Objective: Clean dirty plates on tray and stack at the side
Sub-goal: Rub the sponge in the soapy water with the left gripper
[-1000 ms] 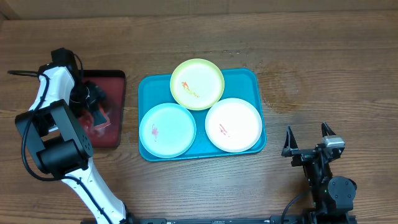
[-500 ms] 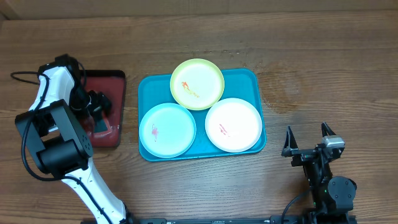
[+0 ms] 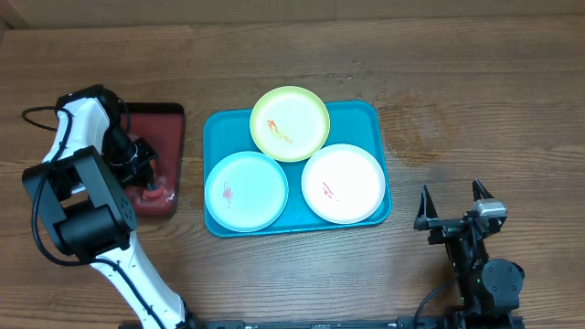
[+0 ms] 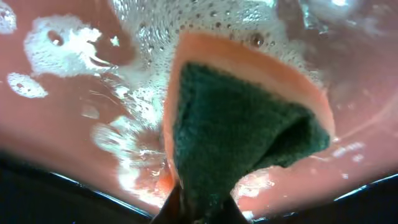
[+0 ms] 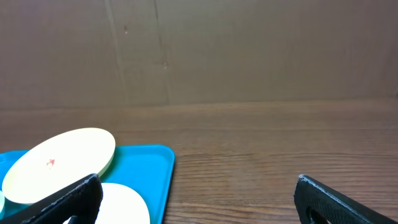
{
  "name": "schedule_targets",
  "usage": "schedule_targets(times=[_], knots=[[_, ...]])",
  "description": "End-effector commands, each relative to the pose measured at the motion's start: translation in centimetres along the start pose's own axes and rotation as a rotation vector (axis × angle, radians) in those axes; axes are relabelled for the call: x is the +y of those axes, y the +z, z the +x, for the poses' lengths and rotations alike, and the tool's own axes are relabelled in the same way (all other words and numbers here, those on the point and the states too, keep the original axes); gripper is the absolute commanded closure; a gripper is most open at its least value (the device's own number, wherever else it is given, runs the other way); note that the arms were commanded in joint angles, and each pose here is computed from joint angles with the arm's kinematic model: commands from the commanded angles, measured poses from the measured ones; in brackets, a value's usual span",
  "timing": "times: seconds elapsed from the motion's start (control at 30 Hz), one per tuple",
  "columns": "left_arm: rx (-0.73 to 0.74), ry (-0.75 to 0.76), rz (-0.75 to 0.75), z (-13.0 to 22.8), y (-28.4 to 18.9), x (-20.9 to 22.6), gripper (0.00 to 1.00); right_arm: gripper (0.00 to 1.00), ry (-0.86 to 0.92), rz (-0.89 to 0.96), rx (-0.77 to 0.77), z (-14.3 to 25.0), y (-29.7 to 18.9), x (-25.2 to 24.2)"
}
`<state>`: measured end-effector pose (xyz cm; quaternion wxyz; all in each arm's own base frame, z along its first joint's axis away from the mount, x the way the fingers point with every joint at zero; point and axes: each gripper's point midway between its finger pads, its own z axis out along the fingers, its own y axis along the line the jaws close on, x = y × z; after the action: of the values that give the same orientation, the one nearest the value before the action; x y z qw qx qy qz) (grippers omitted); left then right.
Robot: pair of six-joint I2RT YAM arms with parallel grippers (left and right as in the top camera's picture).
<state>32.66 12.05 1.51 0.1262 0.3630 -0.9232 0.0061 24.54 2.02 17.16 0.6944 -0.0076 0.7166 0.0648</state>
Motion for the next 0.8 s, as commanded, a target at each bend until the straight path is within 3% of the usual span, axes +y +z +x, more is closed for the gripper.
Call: schedule_targets(times=[0.0,0.03,0.07,0.1,0.13,0.17,0.33,0.53,0.63,0.77], knots=[[-0.016,0.000,0.019,-0.8,0.0,-0.3,0.96,0.00,-0.004,0.012,-0.007,0.1,0.0,-0.3],[-0.029,0.000,0.024,-1.1,0.0,-0.4,0.96,0.00,-0.004,0.012,-0.007,0.1,0.0,-0.3],[-0.044,0.000,0.031,-1.5,0.0,-0.6,0.82,0.00,-0.004,0.012,-0.007,0.1,0.0,-0.3],[-0.068,0.001,0.040,-2.1,-0.1,-0.8,0.58,0.00,-0.004,0.012,-0.007,0.1,0.0,-0.3],[-0.090,0.002,0.049,-2.6,-0.1,-1.0,0.16,0.00,-0.004,0.012,-0.007,0.1,0.0,-0.3],[-0.110,0.002,0.057,-3.1,-0.2,-1.2,0.00,0.00,-0.004,0.012,-0.007,0.1,0.0,-0.3],[-0.156,0.003,0.078,-4.2,-0.4,-1.7,0.00,0.00,-0.004,0.012,-0.007,0.1,0.0,-0.3],[-0.034,0.001,0.024,-1.2,0.0,-0.4,0.02,0.00,-0.004,0.012,-0.007,0.1,0.0,-0.3],[0.007,0.032,0.007,-0.2,0.0,0.0,0.20,0.00,-0.004,0.012,-0.007,0.1,0.0,-0.3],[0.017,0.075,0.002,0.0,0.0,0.1,0.51,0.00,-0.004,0.012,-0.007,0.1,0.0,-0.3]])
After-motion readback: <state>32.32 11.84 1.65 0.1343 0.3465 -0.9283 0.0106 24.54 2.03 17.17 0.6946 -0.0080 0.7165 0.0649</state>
